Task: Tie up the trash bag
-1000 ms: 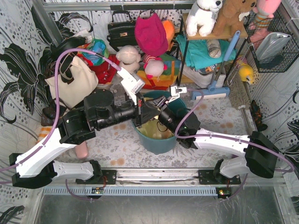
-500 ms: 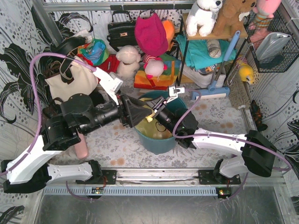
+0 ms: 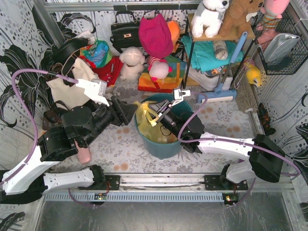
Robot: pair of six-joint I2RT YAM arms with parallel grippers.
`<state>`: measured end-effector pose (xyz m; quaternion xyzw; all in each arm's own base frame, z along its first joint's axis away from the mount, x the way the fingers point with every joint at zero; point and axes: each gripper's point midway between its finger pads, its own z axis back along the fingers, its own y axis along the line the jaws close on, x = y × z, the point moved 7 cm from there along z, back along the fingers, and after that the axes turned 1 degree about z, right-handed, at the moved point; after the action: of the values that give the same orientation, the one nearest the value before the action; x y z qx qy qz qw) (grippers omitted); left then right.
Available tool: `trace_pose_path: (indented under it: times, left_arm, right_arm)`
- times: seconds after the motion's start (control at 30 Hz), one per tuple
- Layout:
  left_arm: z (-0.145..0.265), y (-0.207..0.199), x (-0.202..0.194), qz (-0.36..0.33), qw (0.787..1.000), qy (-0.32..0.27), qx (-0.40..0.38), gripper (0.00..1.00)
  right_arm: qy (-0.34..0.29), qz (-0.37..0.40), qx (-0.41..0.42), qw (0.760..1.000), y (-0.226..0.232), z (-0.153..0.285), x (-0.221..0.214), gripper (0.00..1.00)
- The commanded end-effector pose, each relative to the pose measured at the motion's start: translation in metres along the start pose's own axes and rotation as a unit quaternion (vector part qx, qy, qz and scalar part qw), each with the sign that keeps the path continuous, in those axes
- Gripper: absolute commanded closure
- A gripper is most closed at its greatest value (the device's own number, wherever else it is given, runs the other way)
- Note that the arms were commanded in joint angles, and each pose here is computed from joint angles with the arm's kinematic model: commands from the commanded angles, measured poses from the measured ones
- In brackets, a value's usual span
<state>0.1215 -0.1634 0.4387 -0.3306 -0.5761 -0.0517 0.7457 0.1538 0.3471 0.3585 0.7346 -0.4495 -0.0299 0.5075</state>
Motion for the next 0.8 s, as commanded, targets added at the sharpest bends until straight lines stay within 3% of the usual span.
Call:
trace_pose_path:
  times: [0.0,0.5,0.77]
  left_arm:
    - [0.006,0.013,0.0,0.051,0.997,-0.038,0.036,0.4]
    - [-0.012,0.004,-0.008,0.07,0.997,-0.032,0.016,0.36]
    - [-0.029,0.019,-0.01,0.091,0.996,-0.014,0.001,0.34]
  right_arm:
    - [-0.027,-0.006,0.045,0.999,0.026,-0.004,0.013,1.0]
    - [-0.021,-0.007,0.054,0.998,0.029,-0.004,0.013,1.0]
    - [-0.021,-0.006,0.056,0.998,0.031,-0.003,0.014,1.0]
